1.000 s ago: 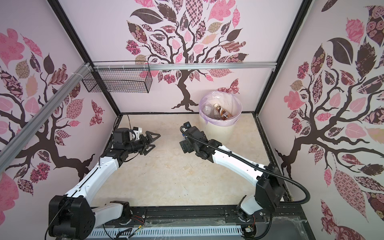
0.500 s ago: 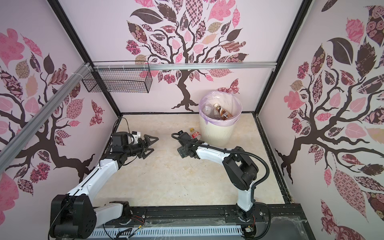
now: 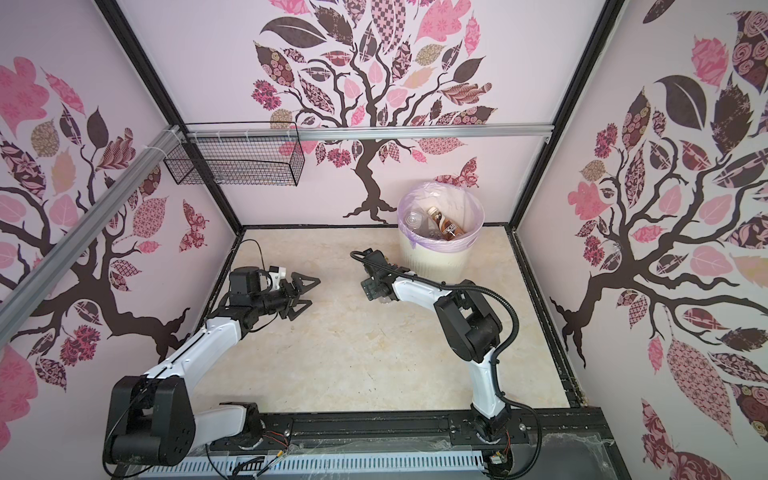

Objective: Throw the plastic bottles in the bin
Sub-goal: 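Reach the right gripper down to the blue-cap Fiji water bottle, then close the right gripper around the Fiji water bottle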

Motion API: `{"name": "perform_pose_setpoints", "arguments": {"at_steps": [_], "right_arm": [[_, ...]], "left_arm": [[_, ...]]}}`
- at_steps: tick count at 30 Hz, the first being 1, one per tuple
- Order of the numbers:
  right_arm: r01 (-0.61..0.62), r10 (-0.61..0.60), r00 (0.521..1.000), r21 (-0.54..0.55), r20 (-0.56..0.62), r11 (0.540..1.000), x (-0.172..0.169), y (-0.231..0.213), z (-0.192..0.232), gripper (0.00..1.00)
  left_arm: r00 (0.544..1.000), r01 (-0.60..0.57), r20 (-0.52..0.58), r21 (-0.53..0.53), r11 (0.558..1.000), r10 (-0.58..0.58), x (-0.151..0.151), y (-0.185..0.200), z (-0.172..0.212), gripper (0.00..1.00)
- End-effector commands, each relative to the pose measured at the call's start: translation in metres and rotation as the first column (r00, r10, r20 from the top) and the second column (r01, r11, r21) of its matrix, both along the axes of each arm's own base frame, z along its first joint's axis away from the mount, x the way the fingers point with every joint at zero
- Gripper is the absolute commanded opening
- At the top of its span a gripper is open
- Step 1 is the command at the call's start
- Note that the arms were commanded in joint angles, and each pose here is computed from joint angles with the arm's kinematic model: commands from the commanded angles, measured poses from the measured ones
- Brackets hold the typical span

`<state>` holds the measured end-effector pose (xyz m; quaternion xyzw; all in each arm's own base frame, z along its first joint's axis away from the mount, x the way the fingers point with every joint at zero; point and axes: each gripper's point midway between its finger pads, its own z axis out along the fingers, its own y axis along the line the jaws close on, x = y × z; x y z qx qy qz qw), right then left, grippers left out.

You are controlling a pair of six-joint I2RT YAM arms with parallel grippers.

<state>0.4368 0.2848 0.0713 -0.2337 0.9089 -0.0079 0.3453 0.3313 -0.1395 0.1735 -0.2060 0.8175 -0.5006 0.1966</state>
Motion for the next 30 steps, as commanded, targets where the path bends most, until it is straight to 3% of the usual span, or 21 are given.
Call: {"name": "perform_pose_setpoints", "arguments": {"at_steps": [1,11,24,30], "right_arm": [[-0.024,0.023,0.999,-0.019,-0.034,1.0,0.002,0.005,-0.016,0.88],[-0.029,0.026,0.998,-0.059,-0.057,0.998,-0.001,-0.001,-0.033,0.78],[-0.066,0.063,0.988,-0.019,-0.141,0.998,-0.021,0.006,-0.045,0.68],[-0.06,0.056,0.986,-0.02,-0.155,0.998,-0.024,0.005,-0.043,0.55]], "left_arm": [[1.0,0.015,0.01,-0.012,1.0,-0.015,0.0,-0.002,-0.003,0.98],[1.0,0.023,0.001,-0.009,1.0,-0.023,0.0,-0.002,-0.008,0.98],[1.0,0.018,0.006,-0.007,1.0,-0.018,-0.001,-0.002,-0.007,0.98],[1.0,0.016,0.005,-0.013,1.0,-0.016,-0.003,-0.002,-0.005,0.98]]}}
